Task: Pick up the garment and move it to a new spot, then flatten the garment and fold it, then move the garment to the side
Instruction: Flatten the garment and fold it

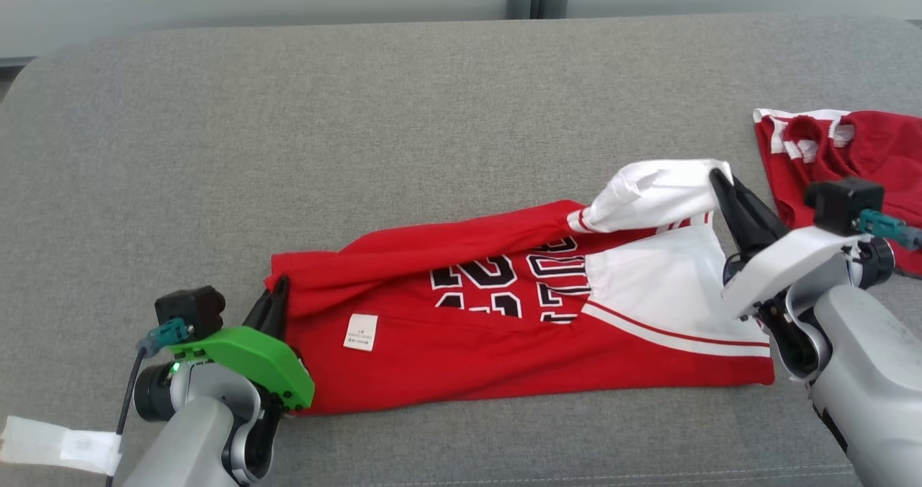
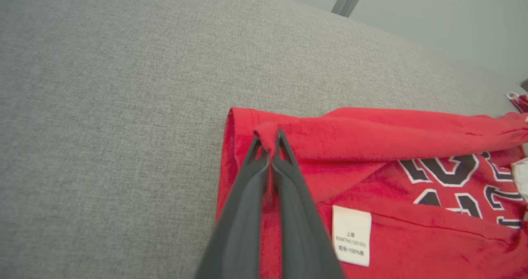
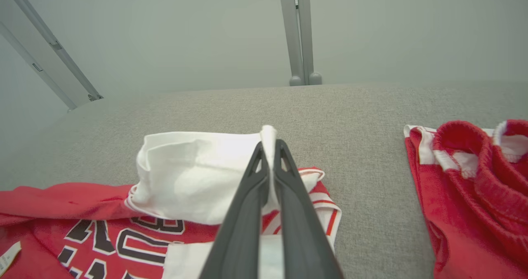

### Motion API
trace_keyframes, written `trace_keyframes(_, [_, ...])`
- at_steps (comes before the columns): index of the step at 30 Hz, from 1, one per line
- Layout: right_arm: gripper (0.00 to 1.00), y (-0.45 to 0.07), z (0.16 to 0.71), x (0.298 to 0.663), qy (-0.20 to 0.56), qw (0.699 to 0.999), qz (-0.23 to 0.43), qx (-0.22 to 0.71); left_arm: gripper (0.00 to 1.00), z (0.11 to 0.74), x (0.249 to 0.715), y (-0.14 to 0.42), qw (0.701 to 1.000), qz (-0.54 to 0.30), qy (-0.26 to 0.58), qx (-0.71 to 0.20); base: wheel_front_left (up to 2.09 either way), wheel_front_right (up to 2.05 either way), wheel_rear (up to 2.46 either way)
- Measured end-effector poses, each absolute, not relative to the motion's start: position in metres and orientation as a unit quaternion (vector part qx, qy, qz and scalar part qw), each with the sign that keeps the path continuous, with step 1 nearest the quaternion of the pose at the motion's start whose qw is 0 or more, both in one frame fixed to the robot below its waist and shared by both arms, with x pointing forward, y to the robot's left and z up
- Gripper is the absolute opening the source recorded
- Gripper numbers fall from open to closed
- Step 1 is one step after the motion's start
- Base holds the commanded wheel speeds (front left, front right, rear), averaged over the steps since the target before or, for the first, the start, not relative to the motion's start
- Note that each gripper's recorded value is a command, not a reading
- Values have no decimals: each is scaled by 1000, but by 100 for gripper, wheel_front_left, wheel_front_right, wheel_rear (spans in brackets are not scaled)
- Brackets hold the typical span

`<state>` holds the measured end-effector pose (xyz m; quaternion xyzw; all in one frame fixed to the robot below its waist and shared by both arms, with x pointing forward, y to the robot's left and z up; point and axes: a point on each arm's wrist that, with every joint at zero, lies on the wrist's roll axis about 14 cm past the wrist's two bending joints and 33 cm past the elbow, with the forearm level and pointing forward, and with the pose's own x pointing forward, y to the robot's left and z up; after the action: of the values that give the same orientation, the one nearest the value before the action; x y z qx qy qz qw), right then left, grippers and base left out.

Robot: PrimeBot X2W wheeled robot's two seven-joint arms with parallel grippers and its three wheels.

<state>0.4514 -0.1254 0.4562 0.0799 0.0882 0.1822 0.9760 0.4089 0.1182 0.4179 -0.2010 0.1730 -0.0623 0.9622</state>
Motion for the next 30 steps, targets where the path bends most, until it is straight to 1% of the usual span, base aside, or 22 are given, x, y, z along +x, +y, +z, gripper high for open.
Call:
trace_keyframes(5, [0, -141, 454, 430, 90, 979, 153, 101, 0, 414, 397, 115, 958, -60, 180, -216, 0, 0, 0])
trace_keyframes(17, [0, -148, 422, 385, 134, 974, 127, 128, 0, 397, 374, 107, 951, -59, 210, -219, 0, 0, 0])
trace_keyframes(18, [6, -149, 418, 382, 139, 974, 124, 130, 0, 395, 372, 107, 951, -59, 213, -219, 0, 0, 0])
trace_keyframes(19, [15, -150, 416, 379, 143, 973, 122, 131, 0, 394, 370, 107, 950, -58, 214, -219, 0, 0, 0])
trace_keyframes(20, [32, -151, 415, 378, 145, 973, 120, 132, 14, 393, 370, 107, 950, -58, 215, -219, 0, 0, 0])
trace_keyframes(21, [46, -151, 415, 378, 144, 974, 119, 132, 31, 393, 369, 107, 950, -58, 215, -219, 0, 0, 0])
trace_keyframes(22, [58, -152, 416, 378, 142, 974, 118, 133, 70, 393, 369, 107, 950, -57, 215, -219, 0, 0, 0])
trace_keyframes(23, [80, -152, 417, 378, 141, 974, 118, 131, 100, 393, 368, 108, 950, -55, 216, -219, 0, 0, 0])
trace_keyframes(24, [94, -153, 417, 378, 141, 975, 119, 127, 100, 392, 367, 109, 950, -53, 217, -218, 0, 0, 0])
trace_keyframes(25, [94, -153, 416, 376, 141, 975, 120, 124, 100, 391, 365, 110, 950, -52, 219, -219, 0, 0, 0])
trace_keyframes(26, [100, -153, 414, 370, 145, 975, 121, 118, 100, 387, 358, 112, 947, -46, 225, -224, 0, 0, 0])
trace_keyframes(30, [100, -159, 404, 353, 161, 974, 114, 113, 100, 378, 340, 115, 940, -34, 241, -239, 0, 0, 0])
